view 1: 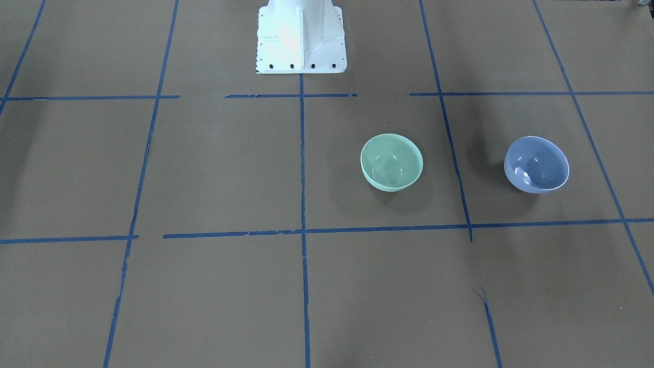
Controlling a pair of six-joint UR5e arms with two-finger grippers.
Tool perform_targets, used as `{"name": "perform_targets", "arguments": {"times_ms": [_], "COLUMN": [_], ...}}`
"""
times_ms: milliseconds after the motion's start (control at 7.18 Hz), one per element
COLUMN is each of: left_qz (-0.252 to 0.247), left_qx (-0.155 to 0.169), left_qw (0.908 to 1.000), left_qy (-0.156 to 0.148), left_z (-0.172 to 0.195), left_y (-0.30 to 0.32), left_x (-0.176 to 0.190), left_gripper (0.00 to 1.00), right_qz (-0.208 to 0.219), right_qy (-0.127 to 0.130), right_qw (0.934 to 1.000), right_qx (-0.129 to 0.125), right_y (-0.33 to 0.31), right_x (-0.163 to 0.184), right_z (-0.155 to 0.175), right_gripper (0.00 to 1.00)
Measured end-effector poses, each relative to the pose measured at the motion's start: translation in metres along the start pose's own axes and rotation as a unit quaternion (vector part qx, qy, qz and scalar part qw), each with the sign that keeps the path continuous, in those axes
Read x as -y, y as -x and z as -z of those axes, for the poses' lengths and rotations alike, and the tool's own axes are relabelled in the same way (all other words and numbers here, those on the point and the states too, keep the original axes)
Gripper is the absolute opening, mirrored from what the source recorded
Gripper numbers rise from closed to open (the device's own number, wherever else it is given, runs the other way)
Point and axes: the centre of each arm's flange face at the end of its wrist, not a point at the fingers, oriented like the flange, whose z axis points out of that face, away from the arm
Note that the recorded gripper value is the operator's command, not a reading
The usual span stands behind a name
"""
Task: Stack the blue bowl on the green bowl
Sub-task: 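Move the left gripper toward the rim of the light blue bowl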
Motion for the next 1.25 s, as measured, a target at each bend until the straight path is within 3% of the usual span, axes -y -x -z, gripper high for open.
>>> {"name": "perform_targets", "arguments": {"times_ms": [557, 835, 1253], "left_qz": [-0.026, -0.015, 0.035], "left_qx": [-0.002, -0.002, -0.023], "left_qw": [0.9992, 0.9985, 0.9968], "left_qy": [-0.029, -0.052, -0.068], "left_z": [0.024, 0.034, -0.031], "left_y": [-0.027, -0.061, -0.132], "left_x": [0.022, 0.042, 0.030], "left_gripper": [1.00, 1.00, 1.00], "right_qz": [0.000, 0.000, 0.000], "right_qy": [0.000, 0.000, 0.000], "right_qw": [1.0000, 1.0000, 1.0000], "right_qx": [0.000, 0.000, 0.000], "right_y": [0.000, 0.000, 0.000], "right_x": [0.000, 0.000, 0.000], "right_z": [0.000, 0.000, 0.000], "right_gripper": [1.00, 1.00, 1.00]}}
